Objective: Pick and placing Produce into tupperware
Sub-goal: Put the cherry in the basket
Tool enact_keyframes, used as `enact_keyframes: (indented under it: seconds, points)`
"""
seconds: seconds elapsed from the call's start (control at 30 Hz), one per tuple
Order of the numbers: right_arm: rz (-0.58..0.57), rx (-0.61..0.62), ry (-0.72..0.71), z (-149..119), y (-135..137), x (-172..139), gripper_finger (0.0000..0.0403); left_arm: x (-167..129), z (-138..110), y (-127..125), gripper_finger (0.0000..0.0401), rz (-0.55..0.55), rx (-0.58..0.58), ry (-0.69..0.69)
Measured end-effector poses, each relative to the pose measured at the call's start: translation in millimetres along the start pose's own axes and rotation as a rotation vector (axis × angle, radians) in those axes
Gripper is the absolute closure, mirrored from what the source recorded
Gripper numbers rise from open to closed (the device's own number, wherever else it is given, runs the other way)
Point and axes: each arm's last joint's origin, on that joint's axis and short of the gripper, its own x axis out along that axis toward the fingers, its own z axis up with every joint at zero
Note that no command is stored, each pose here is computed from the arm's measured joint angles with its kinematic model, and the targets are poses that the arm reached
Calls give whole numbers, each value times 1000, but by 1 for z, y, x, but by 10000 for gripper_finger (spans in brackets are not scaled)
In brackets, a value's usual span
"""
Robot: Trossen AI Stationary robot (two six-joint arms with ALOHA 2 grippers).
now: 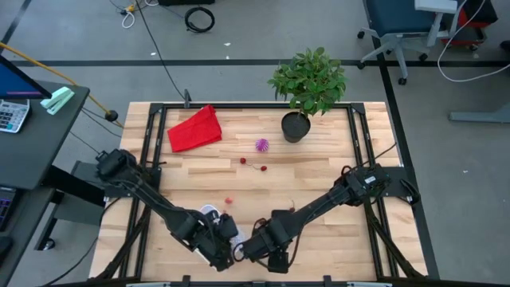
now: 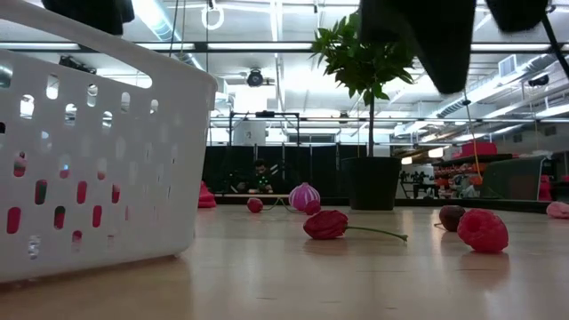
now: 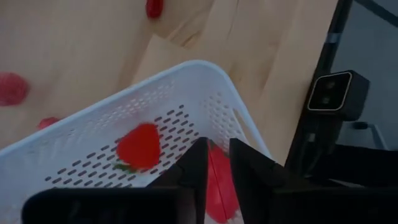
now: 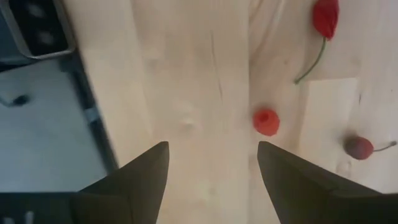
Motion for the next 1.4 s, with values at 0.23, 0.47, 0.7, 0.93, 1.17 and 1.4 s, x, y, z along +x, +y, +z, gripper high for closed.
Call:
enact_keyframes:
  seconds: [0.23,0.47,0.7,0.93,1.17,1.4]
  points:
    - [-80,-55,-56,13,-13,29,148,-29,23,2,329,-67,-41,-60]
    - [-128,-62,-85,32,-41,46,148,-74,45,10,341,-133,-41,-137]
    - [-114,-60,-113,48,-64,54,148,-119,51,23,350,-185,-61,-178]
    - [-97,-57,-148,59,-78,51,150,-165,50,41,349,-264,-61,-240]
    - [-63,-37,-137,62,-87,55,163,-206,48,62,359,-318,-100,-356]
    - [-42,-15,-69,53,-91,78,174,-233,48,73,373,-384,-39,-453]
